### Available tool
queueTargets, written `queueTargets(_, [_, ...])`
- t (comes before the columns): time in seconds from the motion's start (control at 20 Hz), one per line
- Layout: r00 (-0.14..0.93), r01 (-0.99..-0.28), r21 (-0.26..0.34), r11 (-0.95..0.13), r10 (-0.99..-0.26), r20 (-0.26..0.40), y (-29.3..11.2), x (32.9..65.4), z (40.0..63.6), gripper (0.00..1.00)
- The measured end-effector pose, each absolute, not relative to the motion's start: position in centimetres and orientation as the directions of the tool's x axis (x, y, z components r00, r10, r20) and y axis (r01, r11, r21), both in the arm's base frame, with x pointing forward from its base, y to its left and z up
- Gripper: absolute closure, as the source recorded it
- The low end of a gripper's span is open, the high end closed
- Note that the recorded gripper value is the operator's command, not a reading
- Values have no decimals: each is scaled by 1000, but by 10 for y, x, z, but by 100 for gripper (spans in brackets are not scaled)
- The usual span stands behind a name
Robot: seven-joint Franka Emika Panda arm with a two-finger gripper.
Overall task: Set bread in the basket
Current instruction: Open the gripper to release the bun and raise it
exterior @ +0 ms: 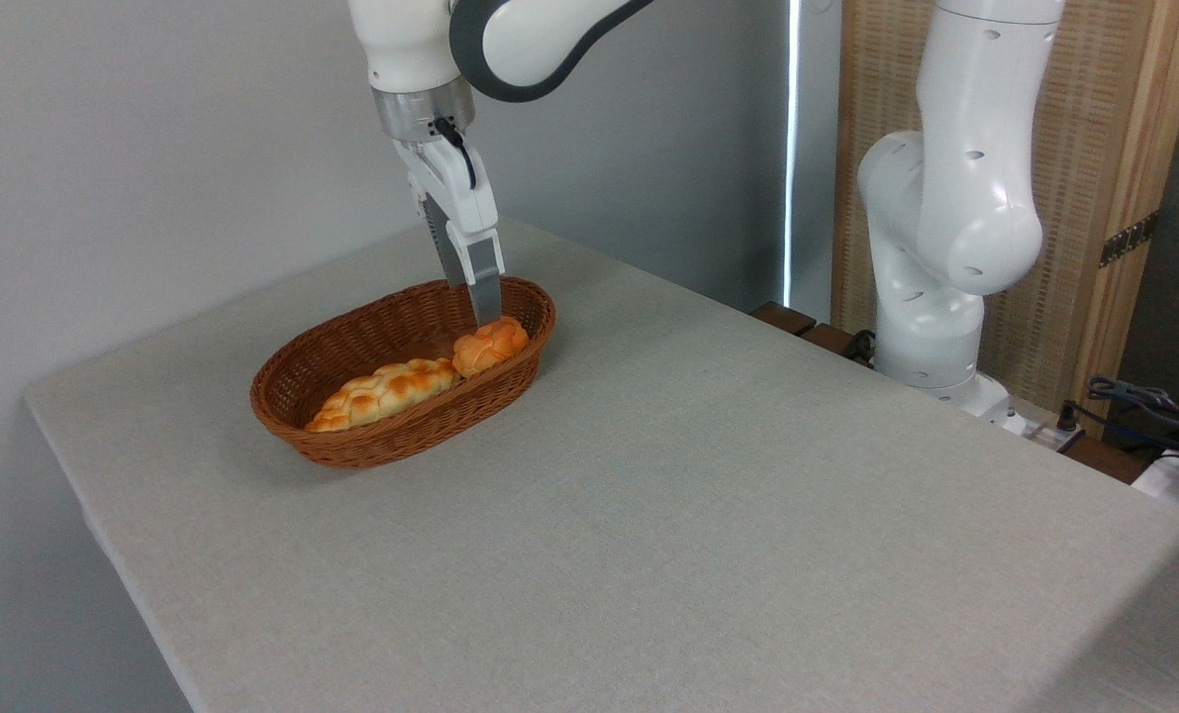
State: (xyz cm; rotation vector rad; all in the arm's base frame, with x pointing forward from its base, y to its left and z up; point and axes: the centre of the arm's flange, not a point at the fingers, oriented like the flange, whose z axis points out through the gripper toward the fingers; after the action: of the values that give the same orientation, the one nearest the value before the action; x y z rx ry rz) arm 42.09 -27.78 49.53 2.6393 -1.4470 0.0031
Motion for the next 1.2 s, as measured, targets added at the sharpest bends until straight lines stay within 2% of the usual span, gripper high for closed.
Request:
queueTargets(0.15, [573,-820,96,-565,-813,105,-261,436,517,0])
queueTargets(0.35, [641,-767,74,-638,-751,160,-214,469,557,0])
queueTargets(0.55, [666,-744,19,-668,-738,106,-177,484,582,0])
queueTargets(0.8, [720,-686,-46,-726,-687,99,-123,512,605,0])
queueTargets(0.95, [747,-655,-56,-753,-657,102,-90,528,615,0])
queueTargets(1.2, [756,-653,-46,-756,-654,35,-74,546,626,0])
